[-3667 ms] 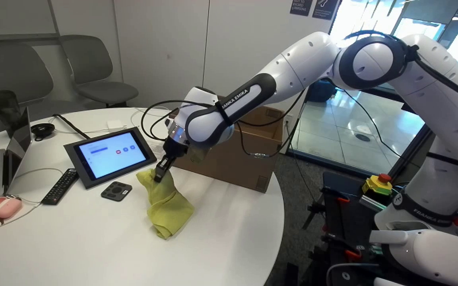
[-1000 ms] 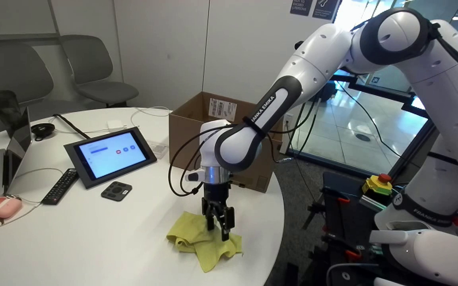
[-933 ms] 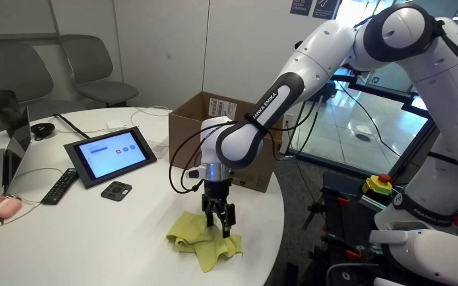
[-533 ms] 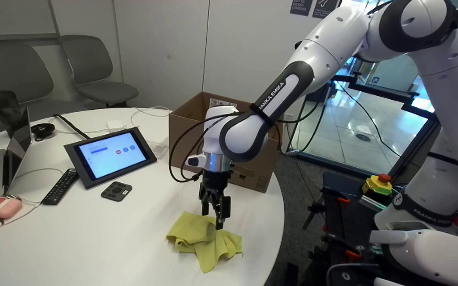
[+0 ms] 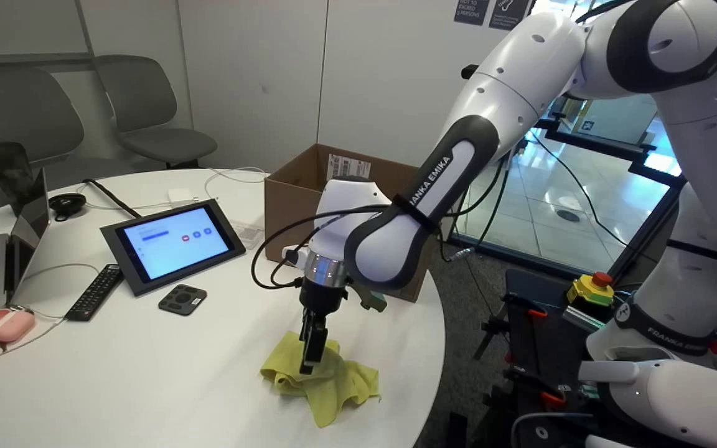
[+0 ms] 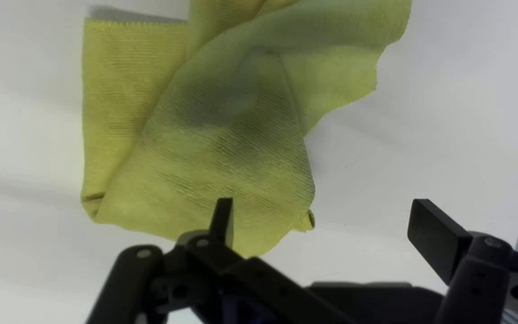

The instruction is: Put the green marker on the yellow towel, fold the towel twice and put it in the brown box

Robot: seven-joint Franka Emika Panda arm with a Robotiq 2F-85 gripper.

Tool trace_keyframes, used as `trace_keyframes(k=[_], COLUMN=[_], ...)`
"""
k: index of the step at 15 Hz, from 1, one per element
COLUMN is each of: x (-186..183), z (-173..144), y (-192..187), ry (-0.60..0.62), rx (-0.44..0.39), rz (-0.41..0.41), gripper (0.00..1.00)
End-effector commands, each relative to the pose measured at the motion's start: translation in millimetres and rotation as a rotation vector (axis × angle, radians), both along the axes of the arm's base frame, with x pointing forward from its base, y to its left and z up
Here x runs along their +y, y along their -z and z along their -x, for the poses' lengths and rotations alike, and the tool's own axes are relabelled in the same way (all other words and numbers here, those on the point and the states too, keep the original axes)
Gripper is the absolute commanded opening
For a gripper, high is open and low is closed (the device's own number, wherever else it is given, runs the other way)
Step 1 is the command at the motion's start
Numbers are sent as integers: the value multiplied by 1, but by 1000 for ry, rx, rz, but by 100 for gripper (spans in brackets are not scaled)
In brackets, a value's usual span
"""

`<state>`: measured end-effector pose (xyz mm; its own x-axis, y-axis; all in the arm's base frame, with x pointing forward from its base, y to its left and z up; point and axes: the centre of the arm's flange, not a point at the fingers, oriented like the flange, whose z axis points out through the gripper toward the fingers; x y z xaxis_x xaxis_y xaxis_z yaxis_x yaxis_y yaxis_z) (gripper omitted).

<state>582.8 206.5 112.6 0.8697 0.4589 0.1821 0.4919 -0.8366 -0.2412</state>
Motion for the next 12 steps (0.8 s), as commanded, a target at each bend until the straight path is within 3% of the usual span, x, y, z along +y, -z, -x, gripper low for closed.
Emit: trace_keyframes(k=[1, 6, 12], x=[20, 23, 35], z=[3, 8, 14], y=[14, 38, 61], ry=[155, 225, 250], rx=[-39, -33, 6], rz=[96, 228, 273], gripper=[100, 100, 100])
